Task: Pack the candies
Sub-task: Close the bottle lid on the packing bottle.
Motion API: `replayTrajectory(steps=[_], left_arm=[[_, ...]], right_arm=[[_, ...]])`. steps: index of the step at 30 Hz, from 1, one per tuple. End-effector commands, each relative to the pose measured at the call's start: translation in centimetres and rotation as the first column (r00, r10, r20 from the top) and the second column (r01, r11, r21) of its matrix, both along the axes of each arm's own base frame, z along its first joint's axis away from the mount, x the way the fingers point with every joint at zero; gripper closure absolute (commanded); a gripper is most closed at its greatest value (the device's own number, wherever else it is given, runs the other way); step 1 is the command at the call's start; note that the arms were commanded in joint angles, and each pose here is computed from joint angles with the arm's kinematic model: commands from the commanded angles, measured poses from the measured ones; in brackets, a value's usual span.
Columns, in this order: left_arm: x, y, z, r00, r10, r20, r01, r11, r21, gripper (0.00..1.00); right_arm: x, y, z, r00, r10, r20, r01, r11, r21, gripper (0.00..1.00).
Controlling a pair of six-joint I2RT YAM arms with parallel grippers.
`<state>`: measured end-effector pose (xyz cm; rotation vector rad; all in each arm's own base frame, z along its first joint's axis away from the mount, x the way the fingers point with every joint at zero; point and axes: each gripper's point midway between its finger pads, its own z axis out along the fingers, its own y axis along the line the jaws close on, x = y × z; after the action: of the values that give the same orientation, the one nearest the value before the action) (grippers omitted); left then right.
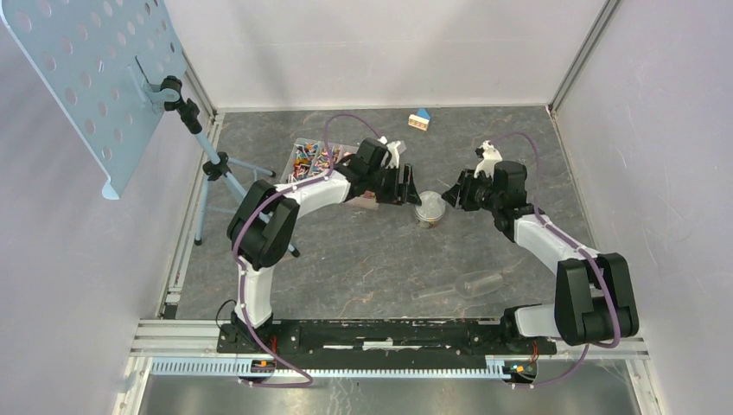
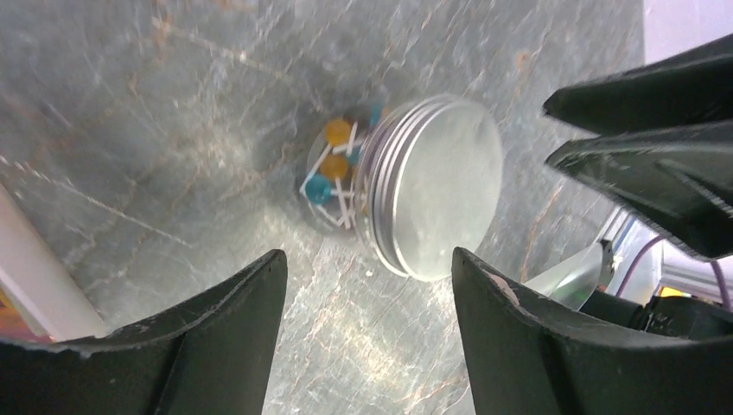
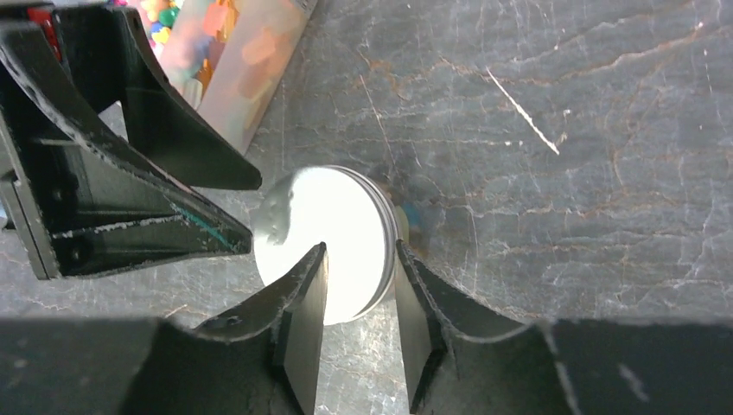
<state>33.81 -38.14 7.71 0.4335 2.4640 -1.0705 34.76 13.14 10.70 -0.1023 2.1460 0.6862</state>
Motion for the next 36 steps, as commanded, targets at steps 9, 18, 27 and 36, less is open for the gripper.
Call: replayTrajectory(steps=[9,18,27,36], left_arm=[[0.7,-0.4,-4.9,1.0,-0.03,0.001,0.03,0.99,0.138,0.43],[-1.7,1.3,-8.4,0.999,-0.025,-0.045,0.033,0.982,0.184,0.62],[-1.4,-0.6,-3.2,0.999,-0.049,-0.006,0.049,0.998,0.037,0.38],[1.2,-1.3,5.6,0.99,-0.051,0.135,0.046,0.998,0.041,0.25]], right_arm=[[0.3,0.0,-5.8,0.993,0.003,-0.12,-0.006,1.0,-0.021,0.73],[-0.5,-0.4,-6.5,0.993,-0.02,-0.115,0.017,1.0,-0.025,0.73],[1.0,0.1,-2.1,0.999,0.0,-0.033,0.0,1.0,0.001,0.6],[1.3,0.4,4.9,0.997,0.02,0.076,-0.021,1.0,0.019,0.34]])
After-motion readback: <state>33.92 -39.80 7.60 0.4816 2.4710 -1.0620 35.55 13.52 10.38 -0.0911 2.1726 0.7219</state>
